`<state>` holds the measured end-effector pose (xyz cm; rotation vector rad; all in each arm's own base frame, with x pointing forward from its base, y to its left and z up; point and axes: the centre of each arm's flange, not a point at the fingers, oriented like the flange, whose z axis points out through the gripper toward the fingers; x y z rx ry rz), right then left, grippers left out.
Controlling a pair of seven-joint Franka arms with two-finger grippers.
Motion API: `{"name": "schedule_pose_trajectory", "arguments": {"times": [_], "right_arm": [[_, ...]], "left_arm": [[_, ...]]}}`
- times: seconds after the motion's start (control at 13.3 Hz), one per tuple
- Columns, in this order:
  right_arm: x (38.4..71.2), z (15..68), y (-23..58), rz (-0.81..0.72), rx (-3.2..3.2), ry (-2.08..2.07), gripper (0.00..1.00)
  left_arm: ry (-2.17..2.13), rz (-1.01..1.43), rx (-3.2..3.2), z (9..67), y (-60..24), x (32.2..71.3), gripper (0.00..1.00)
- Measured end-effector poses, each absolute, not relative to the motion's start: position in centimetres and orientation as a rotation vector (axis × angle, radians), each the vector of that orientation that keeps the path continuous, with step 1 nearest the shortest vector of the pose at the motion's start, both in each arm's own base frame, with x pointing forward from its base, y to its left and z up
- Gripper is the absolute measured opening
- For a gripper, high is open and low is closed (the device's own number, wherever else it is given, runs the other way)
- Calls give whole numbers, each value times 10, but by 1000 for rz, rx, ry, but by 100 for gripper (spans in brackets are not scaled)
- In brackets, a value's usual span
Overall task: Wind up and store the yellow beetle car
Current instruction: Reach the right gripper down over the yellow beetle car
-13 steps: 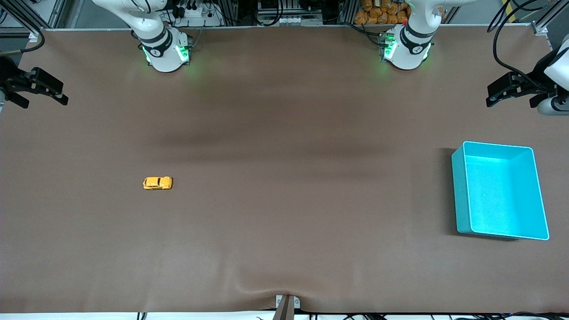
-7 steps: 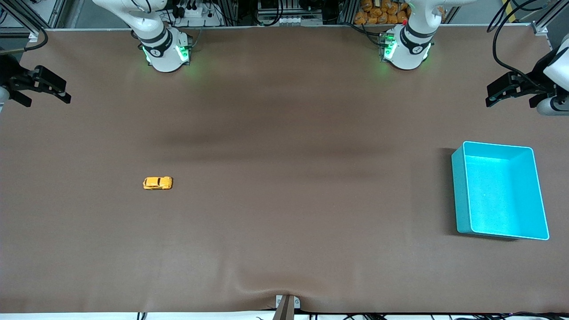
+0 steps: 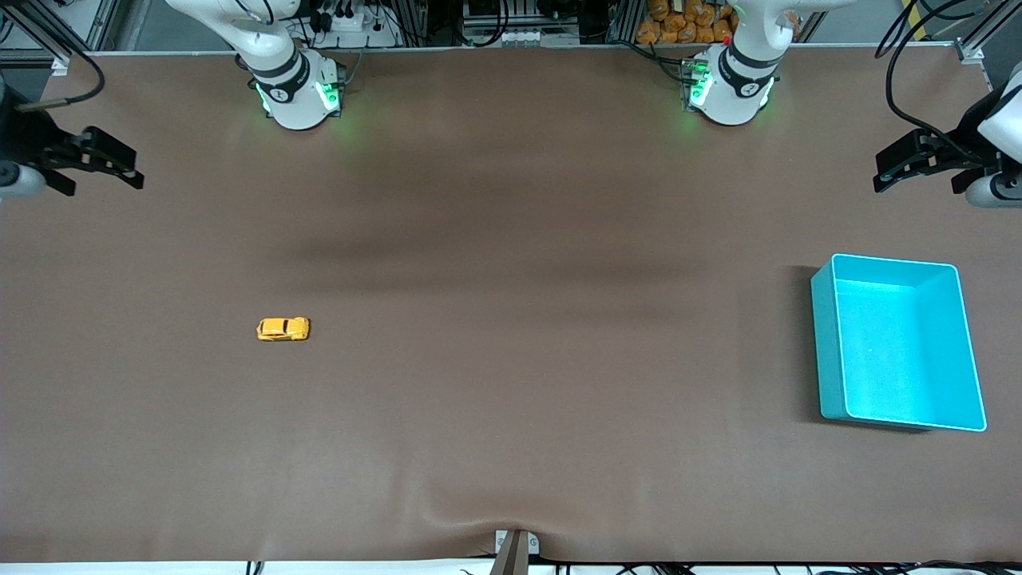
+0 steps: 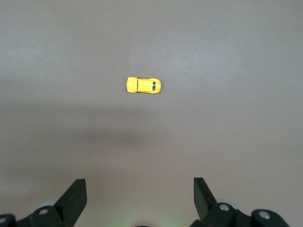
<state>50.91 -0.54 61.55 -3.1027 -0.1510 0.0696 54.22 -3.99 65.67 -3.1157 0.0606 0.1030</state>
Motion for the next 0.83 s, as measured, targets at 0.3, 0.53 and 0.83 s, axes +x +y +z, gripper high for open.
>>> {"name": "schedule_pose_trajectory", "arguments": {"times": [0.3, 0.53, 0.83], "right_arm": [[515, 597, 50, 113, -3097, -331, 100], [531, 558, 59, 143, -3044, -596, 100], [544, 495, 52, 89, -2890, -1102, 100]], "left_arm": [[62, 102, -3116, 657, -40, 542, 100], [62, 102, -3116, 657, -41, 542, 100], [62, 102, -3116, 657, -40, 542, 100]]}}
